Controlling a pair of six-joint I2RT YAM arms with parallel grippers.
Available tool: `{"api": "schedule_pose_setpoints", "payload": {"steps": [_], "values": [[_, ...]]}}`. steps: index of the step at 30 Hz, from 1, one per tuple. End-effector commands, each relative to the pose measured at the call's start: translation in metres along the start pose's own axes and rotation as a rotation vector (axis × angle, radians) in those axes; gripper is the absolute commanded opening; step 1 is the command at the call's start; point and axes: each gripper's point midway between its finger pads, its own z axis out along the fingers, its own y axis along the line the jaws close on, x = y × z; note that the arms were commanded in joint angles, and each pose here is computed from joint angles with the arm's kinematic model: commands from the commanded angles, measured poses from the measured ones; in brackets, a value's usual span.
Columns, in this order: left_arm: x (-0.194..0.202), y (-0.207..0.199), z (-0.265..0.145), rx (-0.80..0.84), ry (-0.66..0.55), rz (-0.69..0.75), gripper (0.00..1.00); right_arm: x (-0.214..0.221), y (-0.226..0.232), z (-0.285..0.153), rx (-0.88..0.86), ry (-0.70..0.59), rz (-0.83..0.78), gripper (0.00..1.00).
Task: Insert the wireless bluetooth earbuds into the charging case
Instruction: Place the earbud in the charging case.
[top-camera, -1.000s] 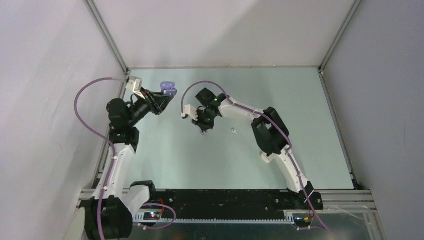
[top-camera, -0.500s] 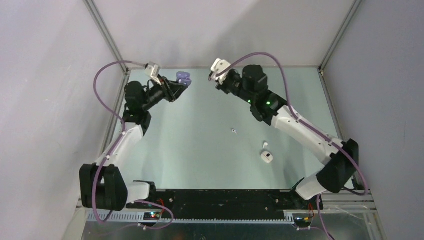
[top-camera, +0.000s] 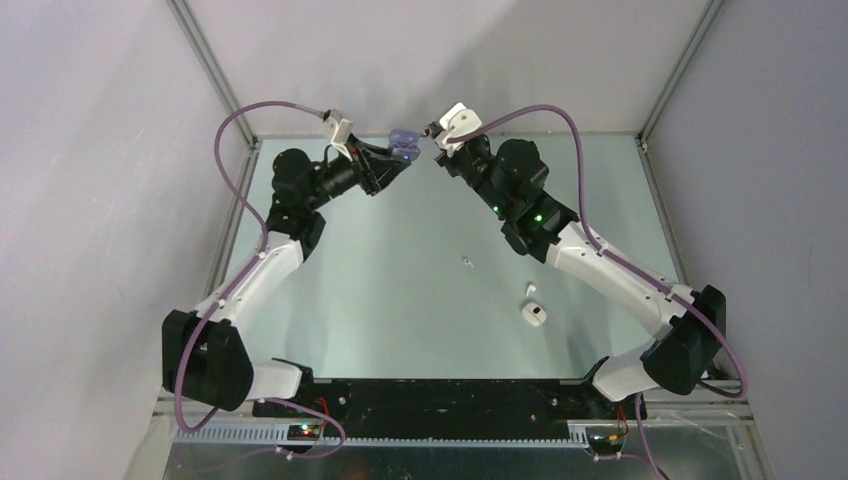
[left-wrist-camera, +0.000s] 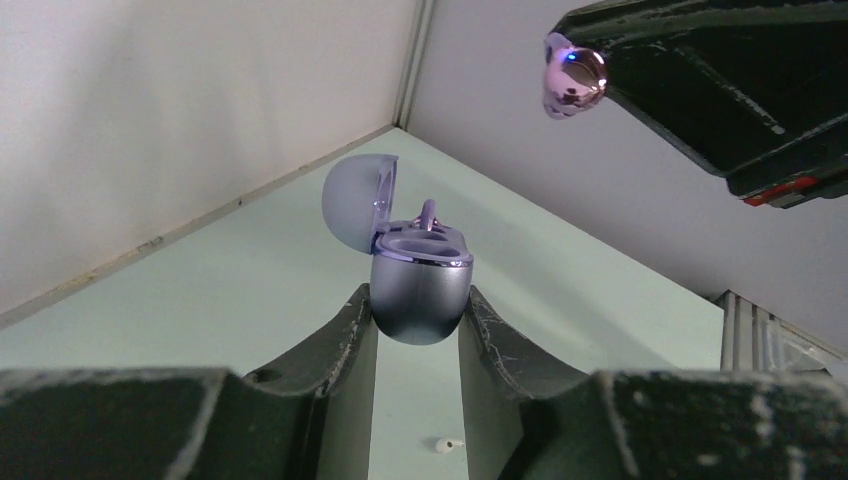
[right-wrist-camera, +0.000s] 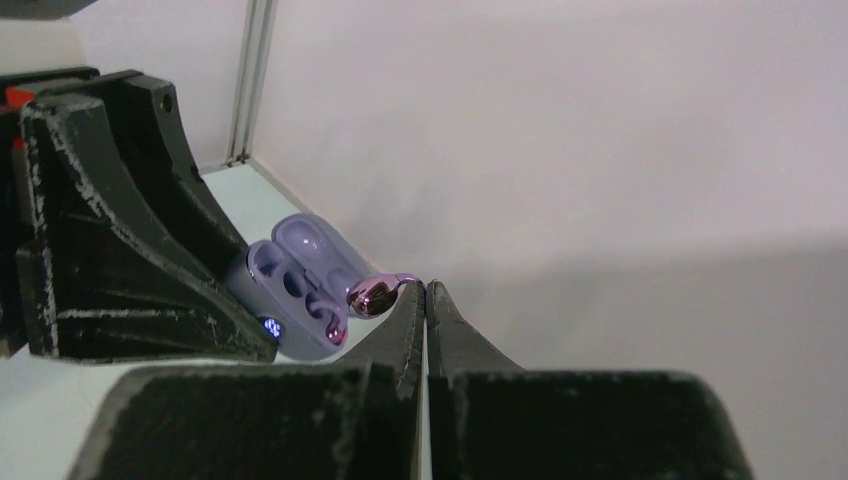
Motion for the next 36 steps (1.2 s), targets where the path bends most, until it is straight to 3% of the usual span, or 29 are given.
{"api": "schedule_pose_setpoints", "payload": {"steps": [1,8,28,36], "values": [[-0.034,-0.022,0.003,0.039,-0.071,0.054,0.0,-0.029,-0.014,-0.002,0.099,-0.097,0.059,0.0],[-0.039,-0.027,0.002,0.008,-0.078,0.001,0.0,-0.032,0.001,0.0,0.085,-0.143,0.074,0.0],[-0.05,-0.057,-0.015,0.099,-0.164,0.079,0.0,-0.045,0.036,0.01,0.024,-0.246,0.146,0.0],[-0.053,-0.059,-0.016,0.1,-0.174,0.087,0.0,-0.044,0.046,0.011,-0.025,-0.254,0.04,0.0]]}}
